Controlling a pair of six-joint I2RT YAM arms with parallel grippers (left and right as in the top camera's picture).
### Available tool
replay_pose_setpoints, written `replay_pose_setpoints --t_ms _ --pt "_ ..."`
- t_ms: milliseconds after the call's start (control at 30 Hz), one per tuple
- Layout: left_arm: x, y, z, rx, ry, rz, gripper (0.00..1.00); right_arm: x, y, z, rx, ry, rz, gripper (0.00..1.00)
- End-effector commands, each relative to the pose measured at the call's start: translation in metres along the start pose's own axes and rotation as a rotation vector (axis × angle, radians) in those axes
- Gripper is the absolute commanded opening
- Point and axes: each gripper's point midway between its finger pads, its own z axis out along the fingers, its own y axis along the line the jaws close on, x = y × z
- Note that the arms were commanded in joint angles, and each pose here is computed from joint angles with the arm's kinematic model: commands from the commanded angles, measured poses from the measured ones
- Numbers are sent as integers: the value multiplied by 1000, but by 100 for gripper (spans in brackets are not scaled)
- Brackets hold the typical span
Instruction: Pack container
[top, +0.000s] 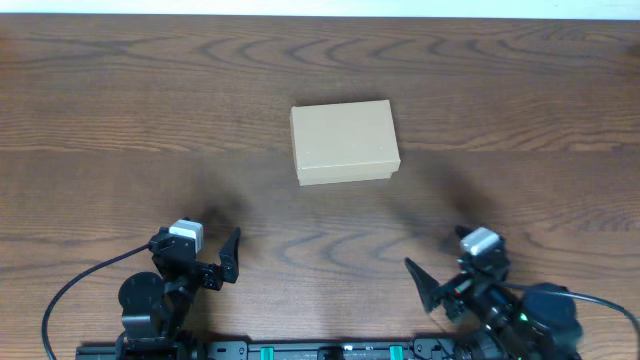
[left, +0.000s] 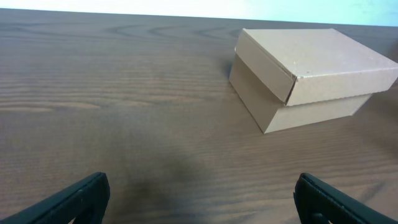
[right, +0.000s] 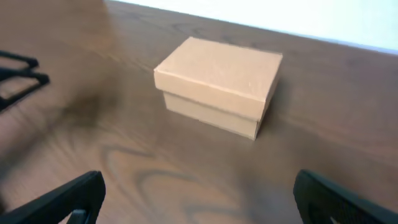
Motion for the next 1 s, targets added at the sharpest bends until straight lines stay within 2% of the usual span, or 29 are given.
replay_pose_setpoints --t_ms 0,233,433,967 --pt "7 0 2 7 10 -12 95 16 -1 13 -8 -9 -155 99" --pt "7 0 2 7 10 -12 95 46 -6 36 -5 -44 -169 99" --pt "7 0 2 7 10 -12 95 80 -9 54 -13 25 -151 99" --pt "7 0 2 7 10 -12 95 78 -11 54 -5 16 -154 99"
